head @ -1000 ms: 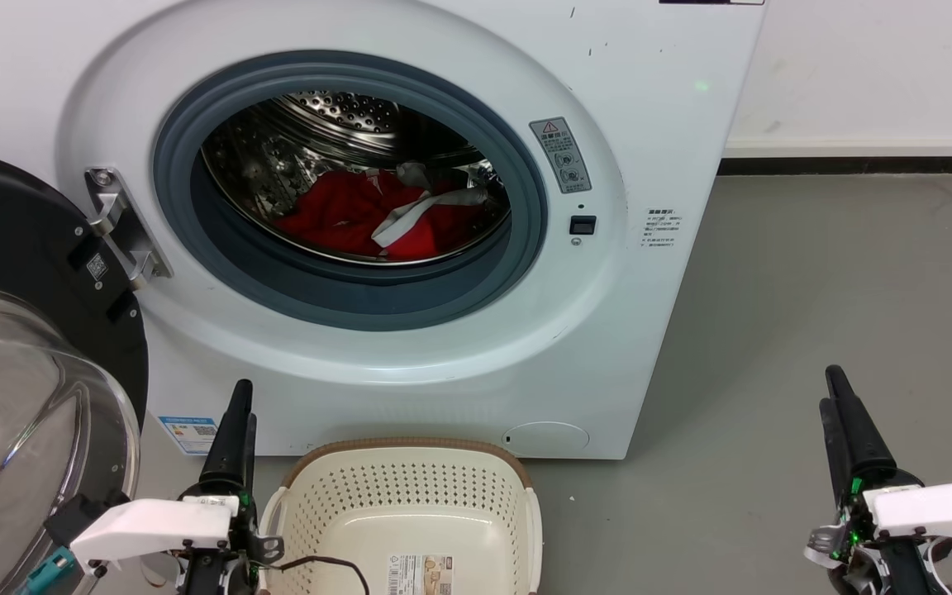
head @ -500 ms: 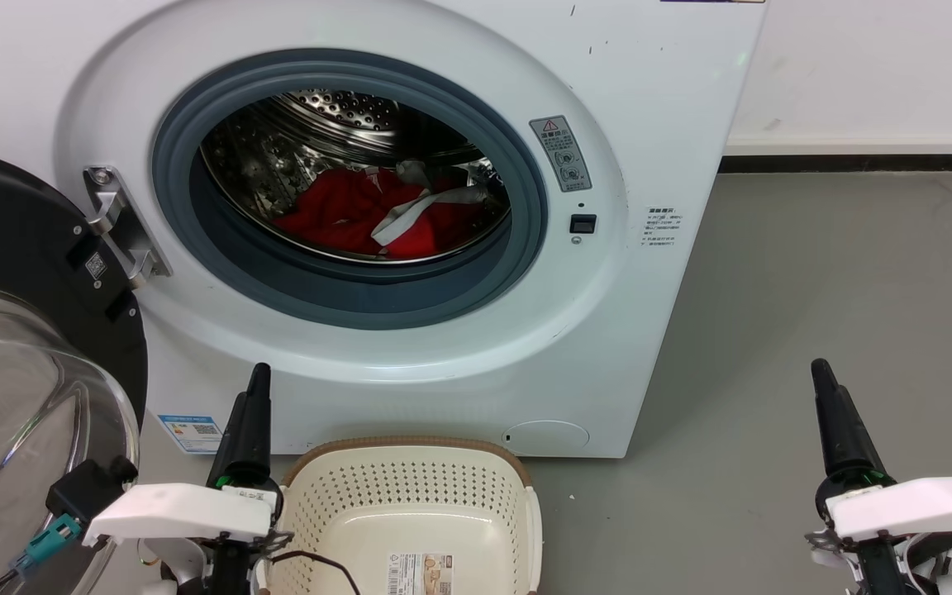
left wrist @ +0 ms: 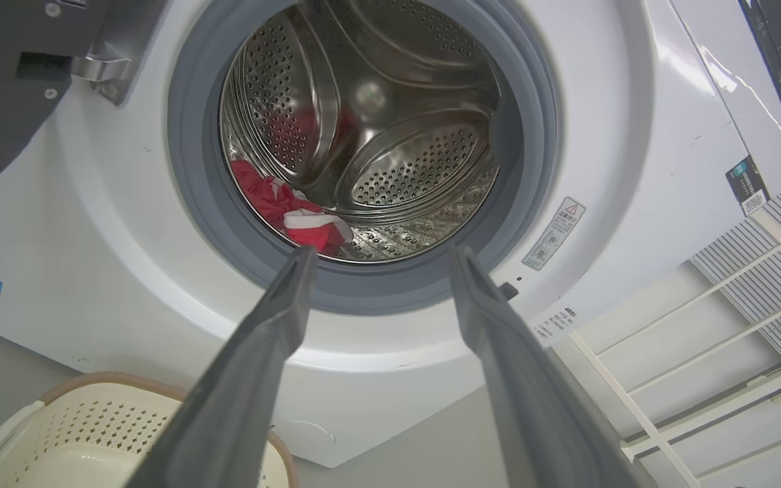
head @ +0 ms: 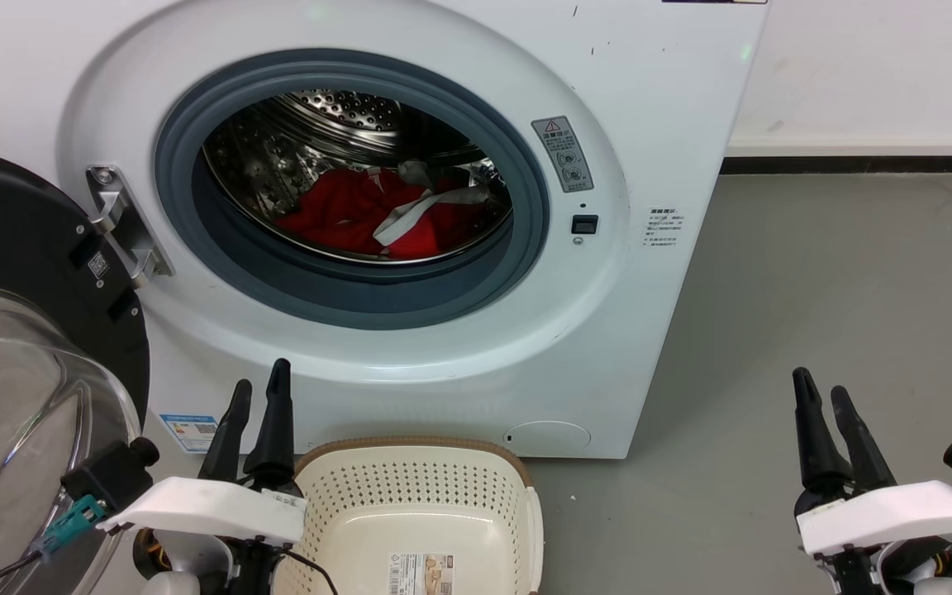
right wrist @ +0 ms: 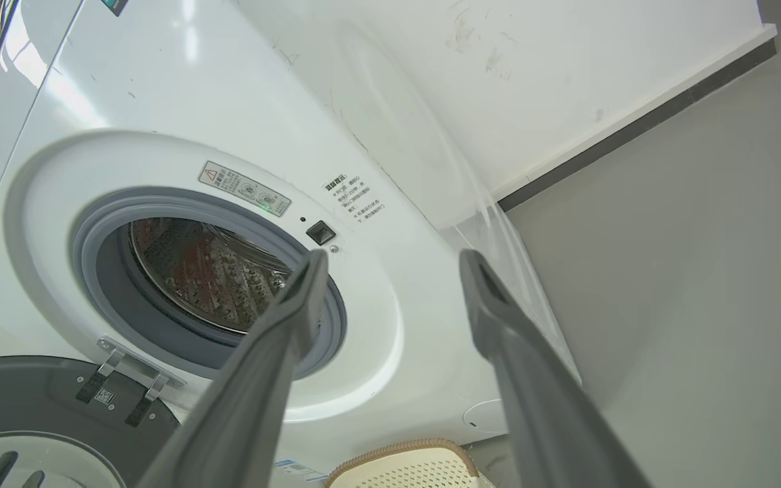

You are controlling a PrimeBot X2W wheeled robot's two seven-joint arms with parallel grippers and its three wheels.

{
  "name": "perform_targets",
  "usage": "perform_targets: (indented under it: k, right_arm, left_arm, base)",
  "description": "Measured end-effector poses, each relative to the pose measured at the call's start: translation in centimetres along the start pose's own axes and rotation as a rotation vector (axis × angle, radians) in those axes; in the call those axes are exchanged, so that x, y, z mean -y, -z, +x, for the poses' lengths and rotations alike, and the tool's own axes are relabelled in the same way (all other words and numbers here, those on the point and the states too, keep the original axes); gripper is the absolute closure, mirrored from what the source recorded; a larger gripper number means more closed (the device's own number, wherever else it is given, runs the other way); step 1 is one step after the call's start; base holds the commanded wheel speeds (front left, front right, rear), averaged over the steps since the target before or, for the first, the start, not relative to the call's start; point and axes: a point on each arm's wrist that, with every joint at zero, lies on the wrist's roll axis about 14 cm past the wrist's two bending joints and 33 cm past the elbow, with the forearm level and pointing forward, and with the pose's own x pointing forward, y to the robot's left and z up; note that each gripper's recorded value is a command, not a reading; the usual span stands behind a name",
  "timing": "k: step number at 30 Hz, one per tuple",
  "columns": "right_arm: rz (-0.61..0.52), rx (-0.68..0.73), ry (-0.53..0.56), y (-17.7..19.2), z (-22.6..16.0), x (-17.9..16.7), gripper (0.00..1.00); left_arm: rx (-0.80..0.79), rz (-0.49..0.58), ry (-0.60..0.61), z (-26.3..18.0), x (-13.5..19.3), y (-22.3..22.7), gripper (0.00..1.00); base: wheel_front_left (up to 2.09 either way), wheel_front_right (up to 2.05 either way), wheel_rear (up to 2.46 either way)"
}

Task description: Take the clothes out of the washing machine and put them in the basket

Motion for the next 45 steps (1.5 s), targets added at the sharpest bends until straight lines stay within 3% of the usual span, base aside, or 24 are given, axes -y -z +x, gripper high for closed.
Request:
perform_targets:
  k: [22, 45]
  right_arm:
    - [-0.292, 0.000, -0.050, 0.1, -0.4, -1.1, 0.00]
    - [-0.525, 0.001, -0.072, 0.1, -0.7, -1.3, 0.00]
  left_arm:
    - [0.015, 0.331, 0.046, 0.1, 1.1, 0.0, 0.00]
    - [0.006, 0.565, 0.036, 0.0, 0.3, 0.7, 0.00]
  base:
    - [0.00, 0.00, 0.00]
    - [0.00, 0.00, 0.00]
